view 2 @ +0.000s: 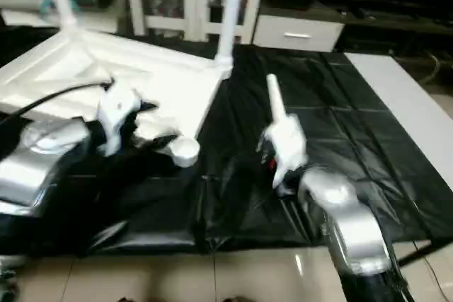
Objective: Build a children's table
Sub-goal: Pick table leg
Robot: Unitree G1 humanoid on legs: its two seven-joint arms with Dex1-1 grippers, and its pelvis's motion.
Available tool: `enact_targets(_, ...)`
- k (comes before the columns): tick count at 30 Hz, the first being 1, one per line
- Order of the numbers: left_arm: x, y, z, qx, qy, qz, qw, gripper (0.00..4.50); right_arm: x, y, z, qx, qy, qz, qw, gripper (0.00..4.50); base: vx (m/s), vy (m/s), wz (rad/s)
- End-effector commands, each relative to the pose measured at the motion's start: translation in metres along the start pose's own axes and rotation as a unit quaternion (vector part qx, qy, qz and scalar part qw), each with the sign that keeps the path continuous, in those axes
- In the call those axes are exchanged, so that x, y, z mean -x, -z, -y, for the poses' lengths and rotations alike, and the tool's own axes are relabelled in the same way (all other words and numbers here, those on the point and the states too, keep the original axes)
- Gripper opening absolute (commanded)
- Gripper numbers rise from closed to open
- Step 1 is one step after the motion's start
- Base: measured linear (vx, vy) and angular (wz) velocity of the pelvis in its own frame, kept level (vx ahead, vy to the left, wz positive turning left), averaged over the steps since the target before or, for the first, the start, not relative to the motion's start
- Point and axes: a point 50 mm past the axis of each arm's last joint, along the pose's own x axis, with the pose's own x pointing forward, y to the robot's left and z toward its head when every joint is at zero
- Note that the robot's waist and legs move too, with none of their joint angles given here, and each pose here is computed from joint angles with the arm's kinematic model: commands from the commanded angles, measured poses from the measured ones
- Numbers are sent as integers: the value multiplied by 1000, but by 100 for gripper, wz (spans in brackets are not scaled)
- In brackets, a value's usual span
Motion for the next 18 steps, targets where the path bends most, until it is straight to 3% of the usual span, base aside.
enact_targets(1, 2, 5, 7, 8, 13, -3, 1000, 449, 1, 1, 15, -28, 48, -20, 998, 447, 0, 0, 0)
enact_targets(3, 3, 10, 19, 3, 55, -7, 998, 449, -2, -1, 24, -30, 77, -39, 996, 447, 0, 0, 0)
enact_targets(4, 5, 11, 32, 13, 101, -4, 995, 449, -7, -5, 33, -26, 106, -59, 992, 447, 0, 0, 0)
enact_targets(10, 10, 7, 51, 29, 180, -15, 983, 449, -17, -7, 43, -31, 132, -122, 983, 447, 0, 0, 0)
enact_targets(12, 11, 5, 56, 26, 197, -18, 980, 449, -21, -3, 44, -48, 123, -147, 980, 447, 0, 0, 0)
enact_targets(13, 11, 1, 61, 23, 213, -13, 977, 449, -27, 6, 46, -54, 119, -183, 974, 447, 0, 0, 0)
enact_targets(18, 9, -2, 64, 21, 222, -15, 975, 449, -38, 19, 51, -50, 144, -238, 959, 447, 0, 0, 0)
